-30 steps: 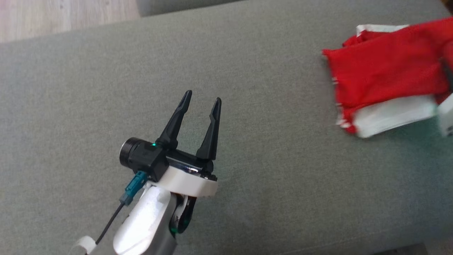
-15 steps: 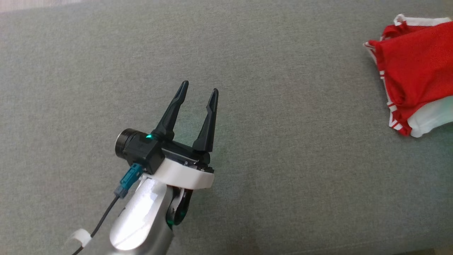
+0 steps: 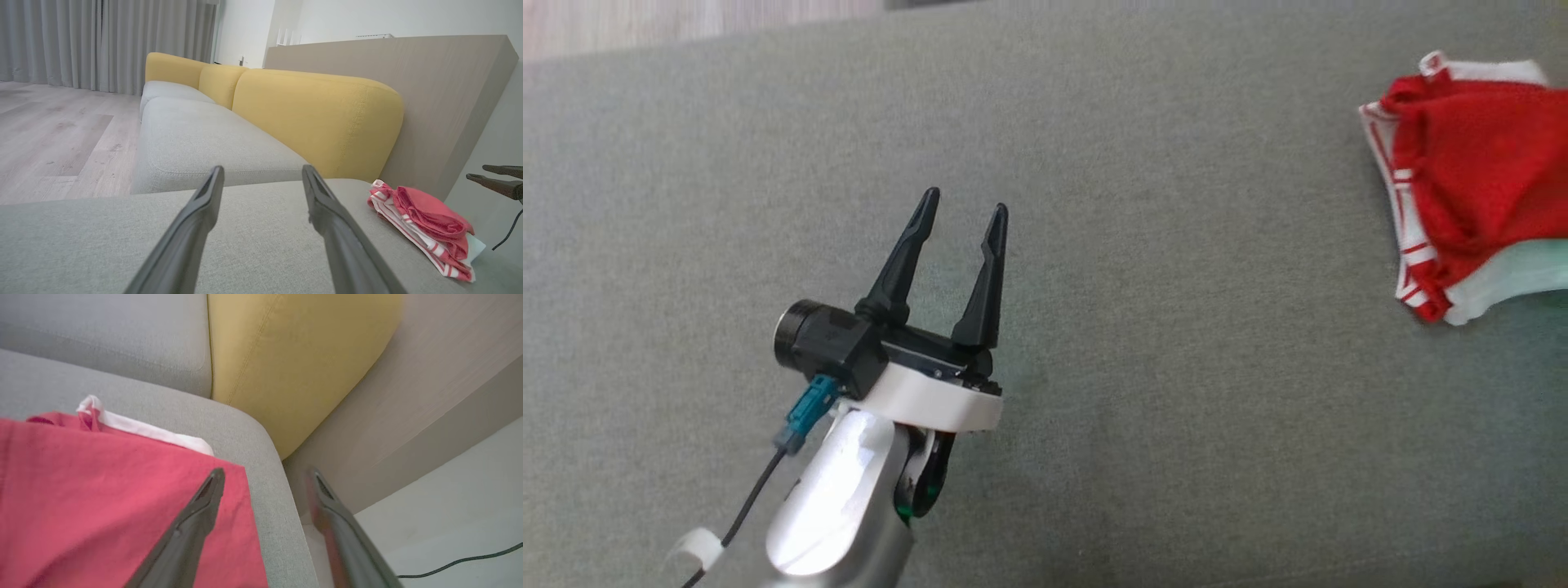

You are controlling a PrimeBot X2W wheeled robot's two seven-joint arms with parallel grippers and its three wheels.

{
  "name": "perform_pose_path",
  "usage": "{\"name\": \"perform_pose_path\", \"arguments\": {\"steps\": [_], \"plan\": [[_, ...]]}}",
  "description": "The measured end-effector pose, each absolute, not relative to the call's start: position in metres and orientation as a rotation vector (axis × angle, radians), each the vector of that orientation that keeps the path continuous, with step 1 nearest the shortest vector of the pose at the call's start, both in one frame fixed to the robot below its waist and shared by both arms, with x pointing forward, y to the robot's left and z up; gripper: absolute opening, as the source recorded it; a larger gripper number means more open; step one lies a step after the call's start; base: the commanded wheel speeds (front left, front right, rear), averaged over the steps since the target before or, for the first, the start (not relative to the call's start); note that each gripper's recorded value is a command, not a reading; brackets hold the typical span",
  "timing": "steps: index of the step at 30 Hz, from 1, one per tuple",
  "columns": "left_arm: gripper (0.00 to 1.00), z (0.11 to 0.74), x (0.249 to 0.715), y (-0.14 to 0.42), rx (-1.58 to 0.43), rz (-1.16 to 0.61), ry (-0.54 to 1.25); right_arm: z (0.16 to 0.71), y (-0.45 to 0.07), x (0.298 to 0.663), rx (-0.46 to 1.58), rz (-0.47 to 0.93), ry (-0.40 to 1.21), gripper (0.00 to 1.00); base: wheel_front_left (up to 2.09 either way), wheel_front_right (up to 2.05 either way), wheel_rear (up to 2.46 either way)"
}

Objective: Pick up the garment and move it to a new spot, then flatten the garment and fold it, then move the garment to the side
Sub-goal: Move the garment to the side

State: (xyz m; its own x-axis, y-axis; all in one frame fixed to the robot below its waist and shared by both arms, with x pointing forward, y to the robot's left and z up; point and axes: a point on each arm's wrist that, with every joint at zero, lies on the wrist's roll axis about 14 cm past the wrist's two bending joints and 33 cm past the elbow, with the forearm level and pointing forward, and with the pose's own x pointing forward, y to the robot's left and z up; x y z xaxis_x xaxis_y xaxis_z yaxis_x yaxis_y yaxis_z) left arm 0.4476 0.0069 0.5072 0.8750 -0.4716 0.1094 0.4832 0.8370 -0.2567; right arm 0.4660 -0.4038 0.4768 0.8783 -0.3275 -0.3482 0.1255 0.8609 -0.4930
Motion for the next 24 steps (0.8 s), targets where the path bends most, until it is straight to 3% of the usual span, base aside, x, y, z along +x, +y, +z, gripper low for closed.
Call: {"name": "perform_pose_path", "arguments": {"steps": [14,20,24], "plan": [[1.0,0.538,0.415,0.035,-0.269,-0.419,-0.113,0.567,-0.31,0.464,-0.338,-0.096,0.041,1.0,0.0,0.0,0.0],[1.0,0.538,0.391,0.063,-0.259,-0.336,-0.121,0.587,-0.239,0.437,-0.148,0.019,-0.108,1.0,0.0,0.0,0.0],[1.0,0.536,0.382,0.073,-0.255,-0.31,-0.12,0.578,-0.2,0.42,-0.009,0.064,-0.125,1.0,0.0,0.0,0.0]]}}
